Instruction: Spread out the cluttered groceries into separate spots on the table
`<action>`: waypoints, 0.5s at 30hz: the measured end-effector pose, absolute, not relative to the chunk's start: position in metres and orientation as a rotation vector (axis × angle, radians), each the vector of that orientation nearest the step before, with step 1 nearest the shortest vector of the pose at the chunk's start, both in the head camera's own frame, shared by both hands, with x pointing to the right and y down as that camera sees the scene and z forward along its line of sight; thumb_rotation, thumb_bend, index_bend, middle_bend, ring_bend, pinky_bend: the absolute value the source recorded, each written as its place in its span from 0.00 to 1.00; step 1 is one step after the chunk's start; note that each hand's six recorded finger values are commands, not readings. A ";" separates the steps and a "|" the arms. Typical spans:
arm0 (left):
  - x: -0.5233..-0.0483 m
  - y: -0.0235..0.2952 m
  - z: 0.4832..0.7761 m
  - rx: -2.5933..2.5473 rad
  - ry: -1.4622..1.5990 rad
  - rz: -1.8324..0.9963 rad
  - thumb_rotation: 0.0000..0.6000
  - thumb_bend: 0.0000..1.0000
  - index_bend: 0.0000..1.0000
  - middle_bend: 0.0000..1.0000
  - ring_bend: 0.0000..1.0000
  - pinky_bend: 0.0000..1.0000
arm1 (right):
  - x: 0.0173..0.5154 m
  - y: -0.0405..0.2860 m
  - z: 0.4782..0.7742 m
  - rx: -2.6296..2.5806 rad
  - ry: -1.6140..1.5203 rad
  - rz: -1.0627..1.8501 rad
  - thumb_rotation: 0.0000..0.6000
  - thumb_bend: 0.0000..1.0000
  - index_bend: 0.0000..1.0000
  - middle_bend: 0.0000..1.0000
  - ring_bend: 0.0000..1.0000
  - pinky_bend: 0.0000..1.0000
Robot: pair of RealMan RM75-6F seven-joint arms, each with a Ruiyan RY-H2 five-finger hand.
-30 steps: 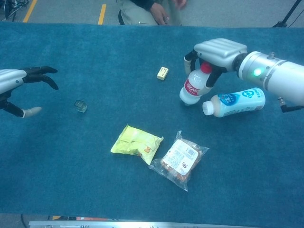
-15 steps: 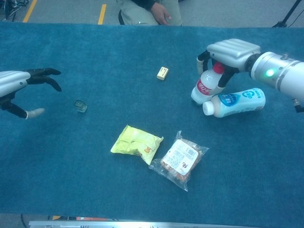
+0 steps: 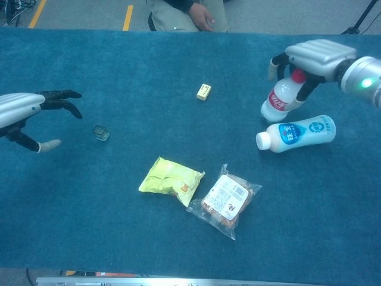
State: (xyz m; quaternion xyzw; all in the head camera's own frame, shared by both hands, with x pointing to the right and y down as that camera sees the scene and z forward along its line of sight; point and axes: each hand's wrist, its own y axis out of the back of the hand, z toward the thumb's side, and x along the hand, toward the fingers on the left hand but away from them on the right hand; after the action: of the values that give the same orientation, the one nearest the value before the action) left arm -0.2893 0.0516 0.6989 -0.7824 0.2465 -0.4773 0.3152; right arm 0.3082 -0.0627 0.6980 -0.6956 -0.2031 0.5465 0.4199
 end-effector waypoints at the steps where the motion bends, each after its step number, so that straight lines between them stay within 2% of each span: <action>1: -0.289 0.052 0.699 -2.061 0.648 -1.257 1.00 0.36 0.24 0.04 0.00 0.04 | 0.311 -0.064 0.697 -1.737 -0.514 1.374 1.00 0.02 0.37 0.48 0.49 0.68; 4: -0.288 0.051 0.700 -2.062 0.644 -1.257 1.00 0.36 0.24 0.04 0.00 0.04 | 0.320 -0.066 0.694 -1.721 -0.521 1.391 1.00 0.02 0.36 0.47 0.48 0.67; 6: -0.287 0.050 0.701 -2.062 0.644 -1.257 1.00 0.36 0.24 0.04 0.00 0.04 | 0.325 -0.066 0.694 -1.716 -0.514 1.402 1.00 0.02 0.31 0.45 0.45 0.65; 11: -0.285 0.049 0.701 -2.061 0.642 -1.253 1.00 0.36 0.24 0.04 0.00 0.04 | 0.328 -0.064 0.693 -1.726 -0.492 1.420 1.00 0.02 0.10 0.34 0.35 0.58; 15: -0.287 0.048 0.700 -2.056 0.645 -1.256 1.00 0.36 0.24 0.04 0.00 0.04 | 0.328 -0.064 0.689 -1.732 -0.486 1.410 1.00 0.02 0.00 0.25 0.29 0.54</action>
State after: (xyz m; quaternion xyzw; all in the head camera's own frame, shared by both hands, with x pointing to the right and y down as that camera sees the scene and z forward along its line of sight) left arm -0.2867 0.0477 0.7000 -0.7816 0.2453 -0.4774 0.3179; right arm 0.3276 -0.0637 0.6891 -0.6894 -0.1935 0.5613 0.4150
